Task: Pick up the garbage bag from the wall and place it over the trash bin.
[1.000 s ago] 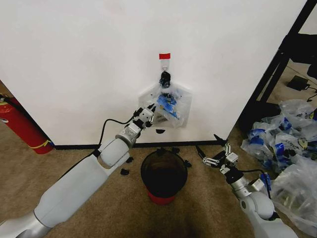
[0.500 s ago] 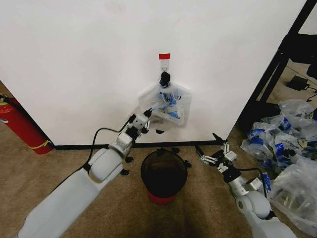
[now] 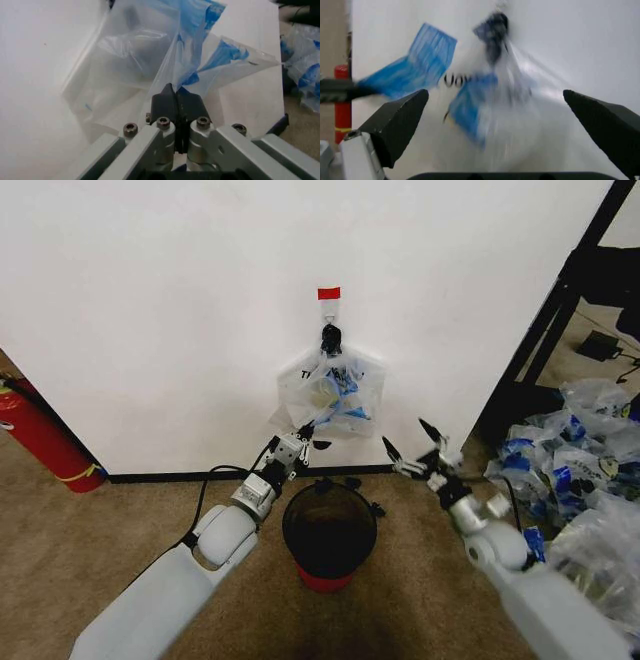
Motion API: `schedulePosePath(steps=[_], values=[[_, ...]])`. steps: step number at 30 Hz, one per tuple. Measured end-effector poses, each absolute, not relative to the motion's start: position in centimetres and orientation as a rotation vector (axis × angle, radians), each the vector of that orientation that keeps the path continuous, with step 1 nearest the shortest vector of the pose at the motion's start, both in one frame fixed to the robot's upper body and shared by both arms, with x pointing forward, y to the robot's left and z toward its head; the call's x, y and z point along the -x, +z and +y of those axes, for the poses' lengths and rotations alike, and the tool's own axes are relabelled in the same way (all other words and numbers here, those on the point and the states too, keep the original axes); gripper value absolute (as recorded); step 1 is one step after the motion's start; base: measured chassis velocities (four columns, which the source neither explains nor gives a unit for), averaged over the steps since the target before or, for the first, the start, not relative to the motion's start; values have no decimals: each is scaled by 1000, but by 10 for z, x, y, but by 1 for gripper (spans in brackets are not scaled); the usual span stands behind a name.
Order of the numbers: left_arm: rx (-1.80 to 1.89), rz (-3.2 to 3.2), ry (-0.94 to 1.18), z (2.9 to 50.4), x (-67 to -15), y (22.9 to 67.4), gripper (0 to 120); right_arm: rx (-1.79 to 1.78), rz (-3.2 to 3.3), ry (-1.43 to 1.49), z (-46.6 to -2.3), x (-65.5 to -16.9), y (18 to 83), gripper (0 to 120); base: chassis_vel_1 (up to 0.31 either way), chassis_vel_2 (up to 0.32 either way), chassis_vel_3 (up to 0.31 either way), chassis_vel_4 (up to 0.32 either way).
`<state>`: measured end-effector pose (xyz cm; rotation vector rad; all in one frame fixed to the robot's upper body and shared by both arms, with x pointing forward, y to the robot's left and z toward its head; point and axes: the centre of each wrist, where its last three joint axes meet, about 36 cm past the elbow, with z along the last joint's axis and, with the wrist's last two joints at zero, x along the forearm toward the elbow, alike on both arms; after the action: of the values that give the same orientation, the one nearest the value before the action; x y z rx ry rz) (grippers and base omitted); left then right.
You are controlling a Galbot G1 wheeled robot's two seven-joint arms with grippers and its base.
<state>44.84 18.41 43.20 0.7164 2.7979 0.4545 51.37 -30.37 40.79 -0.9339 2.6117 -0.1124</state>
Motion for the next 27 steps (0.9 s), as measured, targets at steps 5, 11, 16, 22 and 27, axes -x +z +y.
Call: schedulePosePath(steps=[5,11,16,22,27], values=[[-700,2792,455,189,-446,436,0,1040,2594,-301,-297,-567,450,100,0,0,0,0],[-690,2790,452,191,-445,438,0,1204,2569,-498,-318,-591,499,100,0,0,0,0],[-686,2791,443,189,-443,438,0,1408,2525,-605,-338,-600,522,100,0,0,0,0],[-678,2789,447,191,-443,440,0,1560,2491,-672,-333,-603,519,100,0,0,0,0],[-677,2784,445,191,-440,443,0,1552,2494,-774,-329,-612,511,100,0,0,0,0]])
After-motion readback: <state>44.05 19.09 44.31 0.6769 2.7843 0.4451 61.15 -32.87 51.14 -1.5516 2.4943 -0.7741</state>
